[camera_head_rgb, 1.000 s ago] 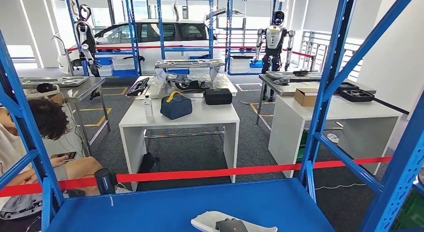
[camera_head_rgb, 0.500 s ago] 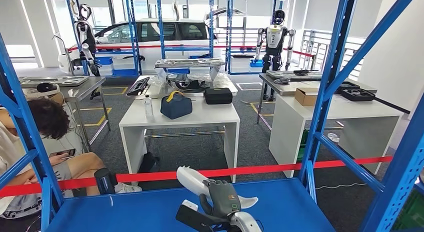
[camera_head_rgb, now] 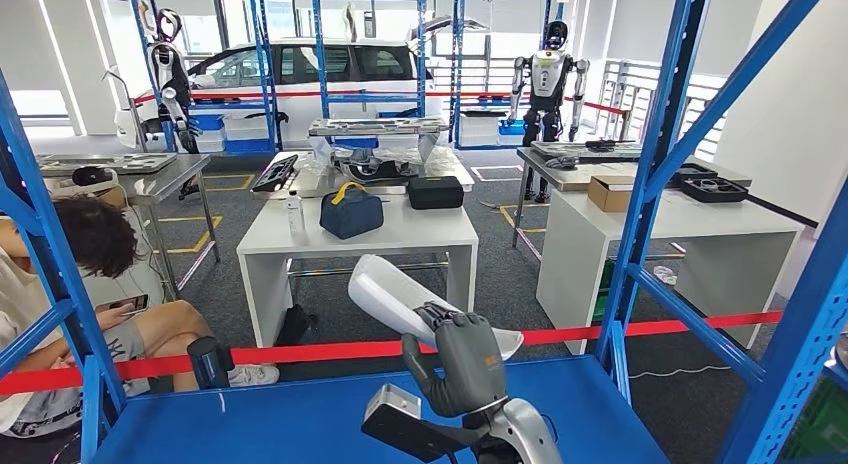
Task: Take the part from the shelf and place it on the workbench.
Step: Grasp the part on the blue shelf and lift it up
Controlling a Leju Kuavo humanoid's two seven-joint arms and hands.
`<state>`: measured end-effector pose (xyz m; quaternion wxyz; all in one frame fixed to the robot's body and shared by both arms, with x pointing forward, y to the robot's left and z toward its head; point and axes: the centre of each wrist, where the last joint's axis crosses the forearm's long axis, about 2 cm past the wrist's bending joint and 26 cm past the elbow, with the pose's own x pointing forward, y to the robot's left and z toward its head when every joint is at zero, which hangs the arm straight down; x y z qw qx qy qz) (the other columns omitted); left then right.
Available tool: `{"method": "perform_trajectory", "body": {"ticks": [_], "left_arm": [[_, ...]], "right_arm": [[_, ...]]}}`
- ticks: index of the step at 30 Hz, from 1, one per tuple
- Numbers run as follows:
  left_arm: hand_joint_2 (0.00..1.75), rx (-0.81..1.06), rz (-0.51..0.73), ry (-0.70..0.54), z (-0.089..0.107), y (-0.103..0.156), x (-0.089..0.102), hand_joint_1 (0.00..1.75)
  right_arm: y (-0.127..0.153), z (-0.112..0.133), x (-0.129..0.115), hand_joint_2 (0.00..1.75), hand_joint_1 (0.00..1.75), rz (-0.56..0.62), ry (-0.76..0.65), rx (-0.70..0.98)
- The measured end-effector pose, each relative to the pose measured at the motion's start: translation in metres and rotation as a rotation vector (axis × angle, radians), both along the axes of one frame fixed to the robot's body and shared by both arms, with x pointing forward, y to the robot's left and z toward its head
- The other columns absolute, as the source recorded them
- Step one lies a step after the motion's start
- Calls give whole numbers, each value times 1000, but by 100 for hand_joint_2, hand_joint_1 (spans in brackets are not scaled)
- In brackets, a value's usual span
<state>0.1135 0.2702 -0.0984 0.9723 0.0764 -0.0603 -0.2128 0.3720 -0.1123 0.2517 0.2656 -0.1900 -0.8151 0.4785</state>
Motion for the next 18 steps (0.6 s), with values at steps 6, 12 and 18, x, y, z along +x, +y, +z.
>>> {"method": "perform_trajectory", "body": {"ticks": [6,12,18], "left_arm": [[175,1,7,4,0,0,0,0],[175,8,26,11,0,1,0,0],[175,3,4,15,1,-1,6,0]], "right_arm": [[-1,3,-3,175,175,9,-15,2],[2,-2,-6,175,175,33,-9,-26],[5,-14,-14,175,175,6,3,-67]]}}
